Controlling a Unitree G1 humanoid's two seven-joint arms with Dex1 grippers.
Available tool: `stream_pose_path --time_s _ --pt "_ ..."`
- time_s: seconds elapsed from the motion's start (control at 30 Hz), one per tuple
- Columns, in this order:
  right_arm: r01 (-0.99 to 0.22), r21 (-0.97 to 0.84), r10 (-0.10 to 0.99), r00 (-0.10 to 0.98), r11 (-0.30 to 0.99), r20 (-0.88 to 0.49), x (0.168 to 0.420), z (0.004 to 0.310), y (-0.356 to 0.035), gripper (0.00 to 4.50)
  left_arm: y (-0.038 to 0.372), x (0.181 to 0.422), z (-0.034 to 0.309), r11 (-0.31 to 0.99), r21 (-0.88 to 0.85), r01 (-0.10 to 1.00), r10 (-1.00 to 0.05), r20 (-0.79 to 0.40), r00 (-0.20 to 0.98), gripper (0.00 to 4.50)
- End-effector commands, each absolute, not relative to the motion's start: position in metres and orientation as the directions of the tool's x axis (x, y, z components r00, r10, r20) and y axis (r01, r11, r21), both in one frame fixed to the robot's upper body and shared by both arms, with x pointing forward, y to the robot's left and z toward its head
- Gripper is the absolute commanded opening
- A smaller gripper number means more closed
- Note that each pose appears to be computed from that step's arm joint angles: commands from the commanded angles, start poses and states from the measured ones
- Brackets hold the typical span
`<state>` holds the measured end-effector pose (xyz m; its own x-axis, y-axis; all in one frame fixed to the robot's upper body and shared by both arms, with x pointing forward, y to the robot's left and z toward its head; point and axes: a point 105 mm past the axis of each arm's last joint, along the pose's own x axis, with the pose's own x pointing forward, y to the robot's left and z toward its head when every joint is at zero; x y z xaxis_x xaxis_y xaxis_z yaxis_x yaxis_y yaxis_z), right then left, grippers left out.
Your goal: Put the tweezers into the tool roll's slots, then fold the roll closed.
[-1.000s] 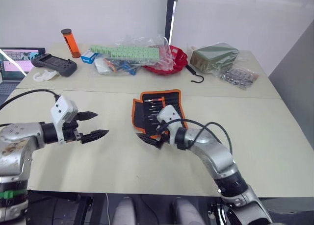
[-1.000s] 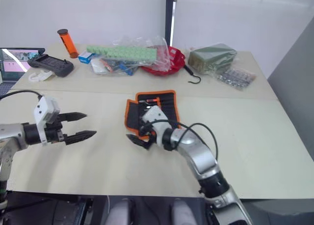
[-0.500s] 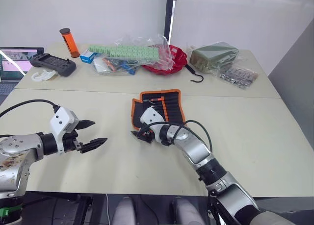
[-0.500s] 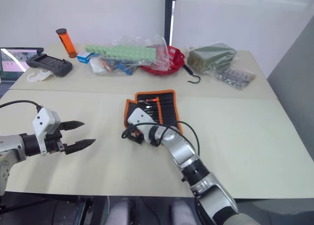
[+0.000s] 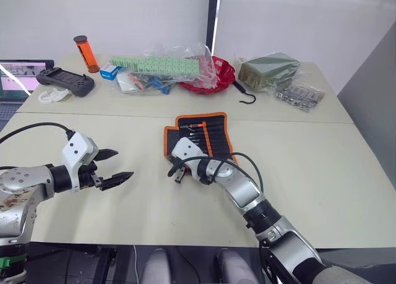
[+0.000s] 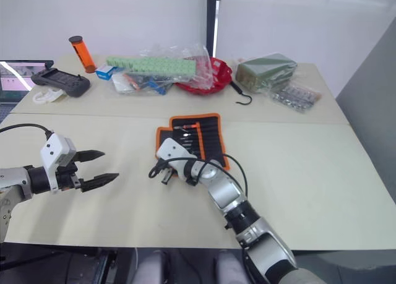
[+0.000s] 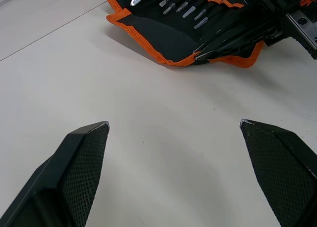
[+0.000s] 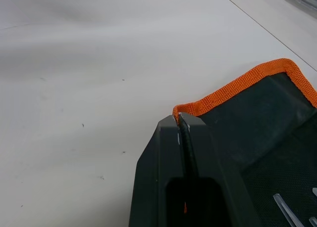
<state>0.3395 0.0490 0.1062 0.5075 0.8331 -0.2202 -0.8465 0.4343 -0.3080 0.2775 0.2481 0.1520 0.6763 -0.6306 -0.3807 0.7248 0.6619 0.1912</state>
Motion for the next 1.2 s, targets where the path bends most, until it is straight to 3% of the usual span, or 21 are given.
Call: stream_pose_path --time_s 0.03,0.17,0.4,0.67,0.87,1.03,1.2 --pt "-0.853 -0.362 0.879 0.453 0.376 -0.152 0.337 0.128 0.061 0.04 0.249 0.28 0.159 0.65 0.236 0.722 -0.627 -0.371 0.685 4.5" --pt "-0.86 -0.411 0.901 0.4 0.303 -0.171 0.334 0.125 0.065 0.04 0.252 0.286 0.155 0.638 0.263 0.724 -0.615 -0.391 0.685 4.5" --pt "-0.901 -0.417 0.97 0.197 0.122 -0.141 0.301 0.13 0.061 0.04 0.248 0.298 0.148 0.57 0.278 0.773 -0.641 -0.438 0.63 4.5" --pt "-0.88 -0.474 0.952 0.124 -0.024 -0.28 0.292 0.116 0.006 0.04 0.228 0.313 0.149 0.476 0.242 0.845 -0.72 -0.445 0.533 4.5" --pt "-0.846 -0.529 0.926 0.148 -0.064 -0.349 0.294 0.124 -0.029 0.04 0.21 0.317 0.149 0.386 0.219 0.896 -0.778 -0.446 0.443 4.5" --pt "-0.844 -0.531 0.902 0.167 -0.078 -0.398 0.29 0.124 -0.051 0.04 0.183 0.312 0.143 0.23 0.221 0.948 -0.827 -0.47 0.31 4.5" --pt "-0.872 -0.49 0.91 0.195 -0.01 -0.366 0.287 0.126 -0.054 0.04 0.17 0.319 0.138 0.111 0.305 0.946 -0.814 -0.518 0.263 4.5"
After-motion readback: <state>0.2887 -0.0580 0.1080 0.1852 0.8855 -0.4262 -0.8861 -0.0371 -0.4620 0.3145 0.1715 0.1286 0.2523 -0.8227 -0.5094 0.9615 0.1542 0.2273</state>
